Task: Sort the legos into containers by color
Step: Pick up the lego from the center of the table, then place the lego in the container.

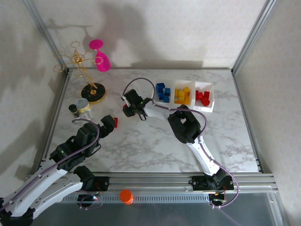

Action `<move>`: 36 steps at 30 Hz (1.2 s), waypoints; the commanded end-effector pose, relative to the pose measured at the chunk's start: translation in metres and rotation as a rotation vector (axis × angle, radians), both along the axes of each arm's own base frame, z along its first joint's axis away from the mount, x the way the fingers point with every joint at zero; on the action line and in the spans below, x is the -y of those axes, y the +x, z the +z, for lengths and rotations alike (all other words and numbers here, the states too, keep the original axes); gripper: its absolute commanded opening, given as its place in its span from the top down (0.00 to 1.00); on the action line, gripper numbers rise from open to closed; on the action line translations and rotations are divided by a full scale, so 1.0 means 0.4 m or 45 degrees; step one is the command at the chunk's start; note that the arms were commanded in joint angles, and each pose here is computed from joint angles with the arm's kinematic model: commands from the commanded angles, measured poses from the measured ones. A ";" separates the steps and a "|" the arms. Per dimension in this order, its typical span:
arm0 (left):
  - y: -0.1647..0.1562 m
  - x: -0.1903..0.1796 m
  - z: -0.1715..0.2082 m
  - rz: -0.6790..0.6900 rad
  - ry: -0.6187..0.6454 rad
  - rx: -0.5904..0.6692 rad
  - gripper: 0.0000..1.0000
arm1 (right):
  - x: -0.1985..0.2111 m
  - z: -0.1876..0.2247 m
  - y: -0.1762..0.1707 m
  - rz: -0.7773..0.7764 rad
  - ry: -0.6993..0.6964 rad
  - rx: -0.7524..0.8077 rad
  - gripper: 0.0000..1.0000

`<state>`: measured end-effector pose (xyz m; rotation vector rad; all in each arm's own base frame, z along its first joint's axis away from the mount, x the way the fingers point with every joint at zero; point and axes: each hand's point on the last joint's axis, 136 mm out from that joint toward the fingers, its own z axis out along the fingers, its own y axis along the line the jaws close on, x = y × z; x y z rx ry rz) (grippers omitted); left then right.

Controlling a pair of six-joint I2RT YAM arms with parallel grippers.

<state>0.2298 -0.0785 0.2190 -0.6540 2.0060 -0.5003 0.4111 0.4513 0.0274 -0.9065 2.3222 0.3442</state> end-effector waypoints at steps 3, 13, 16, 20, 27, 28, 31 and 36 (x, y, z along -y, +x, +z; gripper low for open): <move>0.000 -0.021 -0.001 0.045 0.012 0.010 0.00 | 0.001 0.034 -0.018 0.010 0.030 -0.022 0.65; 0.015 0.014 0.039 -0.020 -0.023 0.037 0.00 | 0.117 0.221 -0.040 -0.200 0.168 0.054 0.73; 0.026 0.044 0.047 -0.080 -0.034 0.043 0.00 | 0.203 0.265 -0.043 -0.334 0.207 0.062 0.74; 0.046 0.087 0.050 -0.151 -0.049 0.041 0.00 | 0.345 0.306 -0.049 -0.539 0.234 0.093 0.76; 0.081 0.191 0.044 -0.331 -0.093 0.047 0.00 | 0.647 0.340 -0.021 -0.927 0.238 0.129 0.78; 0.084 0.208 0.045 -0.359 -0.098 0.050 0.00 | 0.692 0.344 -0.013 -0.978 0.239 0.136 0.78; 0.097 0.244 0.049 -0.407 -0.092 0.061 0.00 | 0.822 0.350 0.024 -1.128 0.229 0.154 0.78; 0.115 0.299 0.054 -0.468 -0.094 0.077 0.00 | 0.971 0.329 0.088 -1.304 0.177 0.163 0.78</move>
